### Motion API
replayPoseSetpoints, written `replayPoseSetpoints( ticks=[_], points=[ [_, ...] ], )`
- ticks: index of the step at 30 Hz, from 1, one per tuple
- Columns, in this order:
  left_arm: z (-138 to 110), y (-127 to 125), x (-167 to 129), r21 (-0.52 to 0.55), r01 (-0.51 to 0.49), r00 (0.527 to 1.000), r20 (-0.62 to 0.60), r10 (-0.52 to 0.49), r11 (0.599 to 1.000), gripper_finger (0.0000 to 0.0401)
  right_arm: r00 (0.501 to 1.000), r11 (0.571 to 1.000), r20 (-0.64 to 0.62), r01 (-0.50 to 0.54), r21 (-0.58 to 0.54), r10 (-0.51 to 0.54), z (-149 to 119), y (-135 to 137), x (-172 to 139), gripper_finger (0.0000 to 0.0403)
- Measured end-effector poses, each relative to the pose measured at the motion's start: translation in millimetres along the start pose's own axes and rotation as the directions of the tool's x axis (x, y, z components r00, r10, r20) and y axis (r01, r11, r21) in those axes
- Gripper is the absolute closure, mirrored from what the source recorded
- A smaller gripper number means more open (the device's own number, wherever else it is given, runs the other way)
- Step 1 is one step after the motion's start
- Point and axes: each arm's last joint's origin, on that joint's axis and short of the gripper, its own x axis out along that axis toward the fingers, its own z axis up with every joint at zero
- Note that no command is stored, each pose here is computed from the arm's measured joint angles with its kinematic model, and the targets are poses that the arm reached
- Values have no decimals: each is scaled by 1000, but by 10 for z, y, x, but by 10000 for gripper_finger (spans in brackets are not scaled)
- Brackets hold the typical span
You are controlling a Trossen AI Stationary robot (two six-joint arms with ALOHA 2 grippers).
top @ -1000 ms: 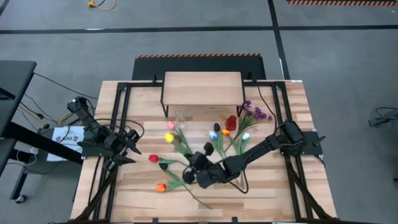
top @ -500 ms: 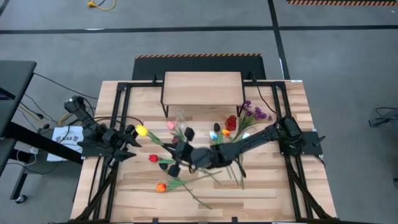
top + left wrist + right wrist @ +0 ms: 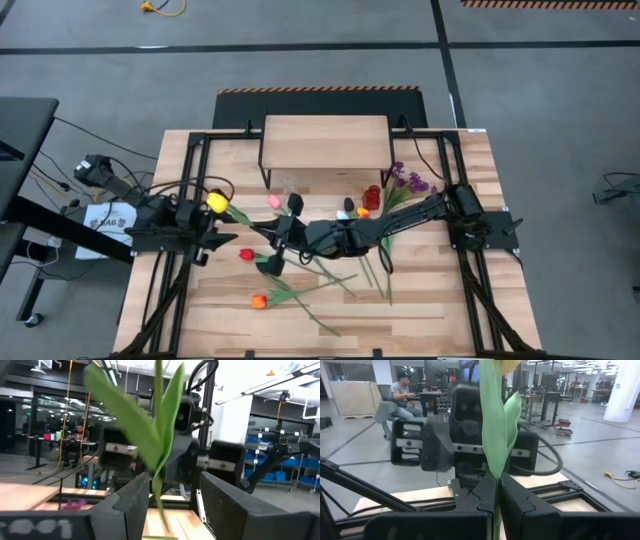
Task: Pick and place flowers into a vace then onto a shelf
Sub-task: Put the left yellow flower into the transparent vase
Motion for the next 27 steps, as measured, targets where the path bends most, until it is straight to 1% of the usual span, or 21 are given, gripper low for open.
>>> replayPoseSetpoints(
  ticks=[3, 8, 12, 15, 18, 23, 27],
  points=[
    [53, -21, 144, 21, 13, 1000, -23, -13, 1000, 232, 1000, 1000, -1, 0, -1, 0, -1, 0, 0, 397],
    [107, -51, 369, 51, 6, 999, -54, -4, 999, 232, 1000, 1000, 5, 4, 1, -4, 19, 10, -15, 398],
    [87, -72, 494, 83, -4, 996, -93, 11, 997, 232, 1000, 1000, -8, -9, -15, 8, -12, 32, -14, 396],
    [109, -98, 564, 86, 2, 995, -97, 7, 996, 232, 1000, 1000, 0, -11, -21, 11, 2, 68, -37, 396],
    [72, -113, 606, 101, 8, 993, -120, 4, 995, 232, 1000, 999, -5, -14, -30, 14, -3, 95, -52, 396],
    [83, -119, 627, 103, 4, 993, -120, 8, 995, 232, 1000, 999, -10, -14, -34, 14, -7, 114, -64, 396],
    [186, -117, 602, 101, 13, 996, -93, -3, 995, 232, 1000, 999, -13, -13, -37, 13, -11, 118, -66, 396]
  ],
)
